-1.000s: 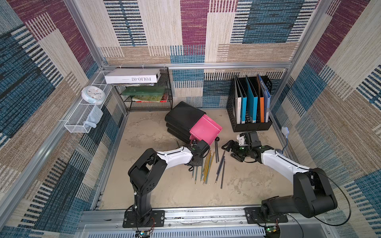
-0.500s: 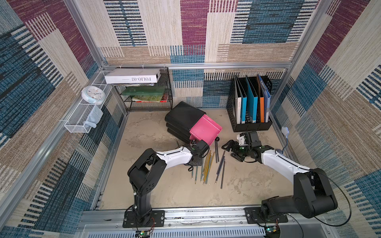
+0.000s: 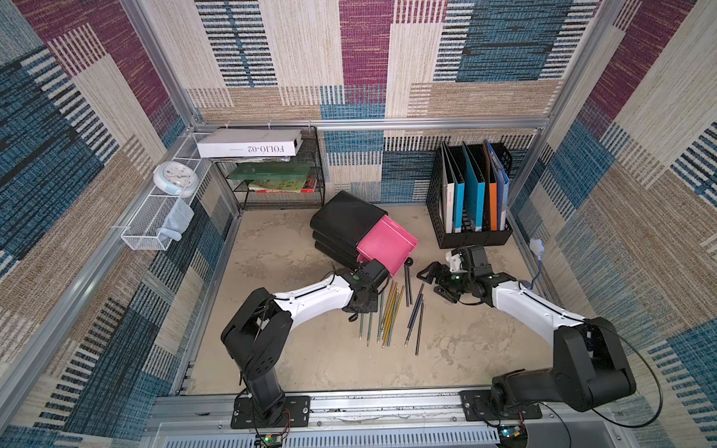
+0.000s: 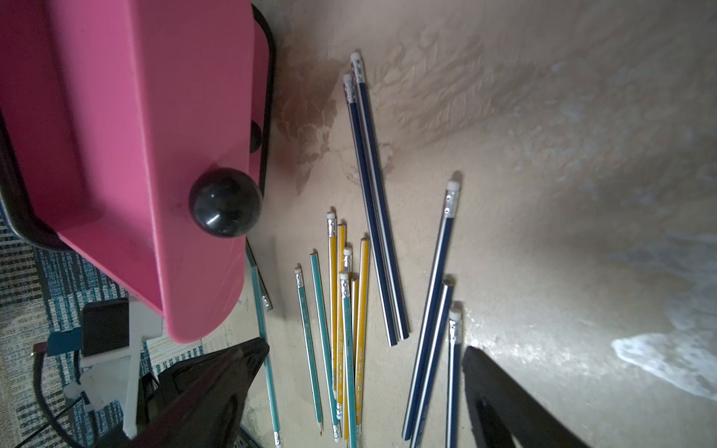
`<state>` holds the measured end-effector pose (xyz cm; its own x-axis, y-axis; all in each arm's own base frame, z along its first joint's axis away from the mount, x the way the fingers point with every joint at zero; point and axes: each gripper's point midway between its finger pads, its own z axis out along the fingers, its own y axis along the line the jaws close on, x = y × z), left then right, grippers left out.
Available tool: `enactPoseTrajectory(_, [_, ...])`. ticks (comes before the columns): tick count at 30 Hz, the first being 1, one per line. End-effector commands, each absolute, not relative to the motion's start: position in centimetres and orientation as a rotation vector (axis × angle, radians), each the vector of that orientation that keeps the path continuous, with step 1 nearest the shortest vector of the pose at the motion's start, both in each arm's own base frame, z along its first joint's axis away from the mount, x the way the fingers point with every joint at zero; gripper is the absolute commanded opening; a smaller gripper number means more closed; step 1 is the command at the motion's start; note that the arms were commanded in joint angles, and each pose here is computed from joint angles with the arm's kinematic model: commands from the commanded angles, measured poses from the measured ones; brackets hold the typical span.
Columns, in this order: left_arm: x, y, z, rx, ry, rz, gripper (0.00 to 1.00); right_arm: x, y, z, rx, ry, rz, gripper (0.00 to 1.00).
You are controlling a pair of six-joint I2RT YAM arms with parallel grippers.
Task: Please place the pencils in the drawer according to their color
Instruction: Pick up the pencil from the center of the board.
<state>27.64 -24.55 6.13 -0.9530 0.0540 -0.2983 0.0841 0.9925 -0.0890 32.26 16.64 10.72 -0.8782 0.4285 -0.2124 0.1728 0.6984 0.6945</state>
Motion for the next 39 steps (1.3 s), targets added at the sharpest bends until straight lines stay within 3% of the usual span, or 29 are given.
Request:
enactPoseTrajectory(1, [25.8,-23.7,6.5,0.105,2.89,-0.159,0.0,32.7,16.9,11.5,0.455,2.526,1.011,0.9])
enactPoseTrajectory(9, [23.3,-23.5,10.2,0.118,2.863,-0.341,0.0,33.2,17.3,12.4,0.448,2.504,1.041,0.9])
enactPoseTrajectory(14, [24.0,-24.4,14.1,0.122,2.764,-0.454,0.0,33.4,17.7,13.2,0.449,2.481,1.085,0.9])
enactPoseTrajectory(27, [30.6,-28.9,22.4,0.106,2.497,-0.551,0.0,33.4,18.1,15.5,0.424,2.418,1.143,0.9])
enactPoseTrajectory(39, [38.4,-32.1,24.1,0.043,2.334,-0.43,0.0,33.6,18.1,15.5,0.428,2.403,1.146,0.9])
